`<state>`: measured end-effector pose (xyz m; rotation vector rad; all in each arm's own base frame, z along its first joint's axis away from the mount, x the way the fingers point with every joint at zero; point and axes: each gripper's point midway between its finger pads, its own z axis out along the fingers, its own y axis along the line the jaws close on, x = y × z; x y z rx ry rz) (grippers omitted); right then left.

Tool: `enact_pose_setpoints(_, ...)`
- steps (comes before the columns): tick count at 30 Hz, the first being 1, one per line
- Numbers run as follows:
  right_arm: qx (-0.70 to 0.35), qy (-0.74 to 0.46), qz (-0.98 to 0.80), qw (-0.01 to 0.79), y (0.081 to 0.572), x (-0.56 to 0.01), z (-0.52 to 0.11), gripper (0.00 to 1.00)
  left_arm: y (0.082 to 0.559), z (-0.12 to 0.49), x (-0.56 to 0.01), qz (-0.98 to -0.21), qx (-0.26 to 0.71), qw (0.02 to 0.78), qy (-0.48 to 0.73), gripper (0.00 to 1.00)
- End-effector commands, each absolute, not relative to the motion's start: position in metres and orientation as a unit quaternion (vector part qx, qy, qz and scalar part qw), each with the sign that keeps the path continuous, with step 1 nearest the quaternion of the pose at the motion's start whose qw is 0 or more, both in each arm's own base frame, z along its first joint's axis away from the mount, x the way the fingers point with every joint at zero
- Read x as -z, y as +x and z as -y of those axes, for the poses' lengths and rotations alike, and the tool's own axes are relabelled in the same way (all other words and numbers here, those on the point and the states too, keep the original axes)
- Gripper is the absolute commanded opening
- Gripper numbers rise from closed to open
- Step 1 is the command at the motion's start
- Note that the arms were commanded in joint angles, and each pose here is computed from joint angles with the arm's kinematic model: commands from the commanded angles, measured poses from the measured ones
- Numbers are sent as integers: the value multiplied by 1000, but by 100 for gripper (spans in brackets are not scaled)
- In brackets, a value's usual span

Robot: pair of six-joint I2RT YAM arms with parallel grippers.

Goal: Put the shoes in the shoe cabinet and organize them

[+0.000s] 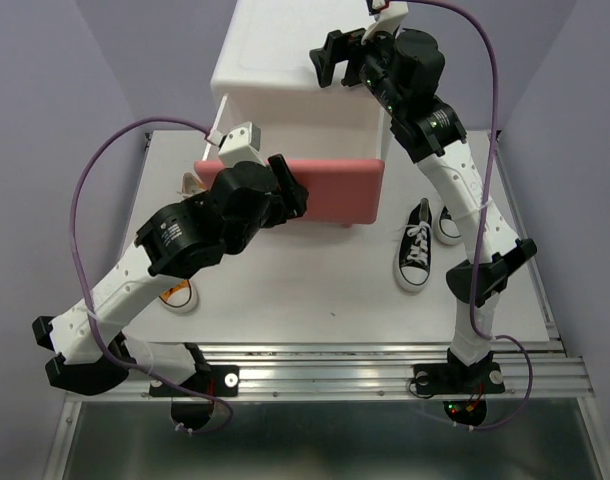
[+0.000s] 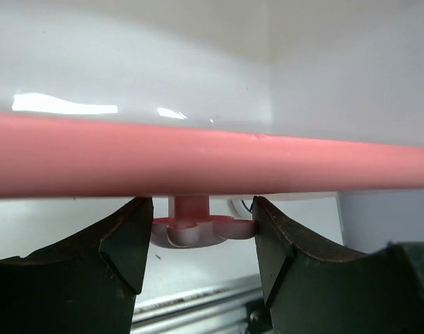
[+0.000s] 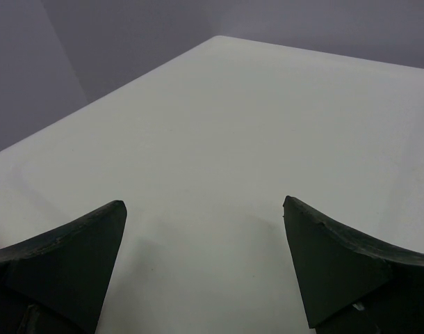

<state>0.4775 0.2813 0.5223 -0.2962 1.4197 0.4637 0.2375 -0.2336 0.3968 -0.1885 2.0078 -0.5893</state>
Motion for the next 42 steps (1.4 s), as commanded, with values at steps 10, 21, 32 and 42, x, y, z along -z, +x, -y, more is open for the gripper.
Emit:
enact_pose_setpoints(10, -153, -125, -811, 551, 497, -354, -282, 100, 116, 266, -340, -889, 316, 299, -145, 0)
enact_pose_setpoints(21, -153, -129, -817, 541, 493, -340, -282, 100, 107, 240, -360, -871, 353, 310, -143, 0)
enact_pose_setpoints(32, -150, -133, -819, 537, 491, -336, -281, 100, 124, 214, -386, -837, 375, 348, -193, 0)
enact_pose_setpoints(42, -205, -116, -768, 595, 479, -406, -284, 100, 154, 229, -508, -768, 418, 453, -172, 0)
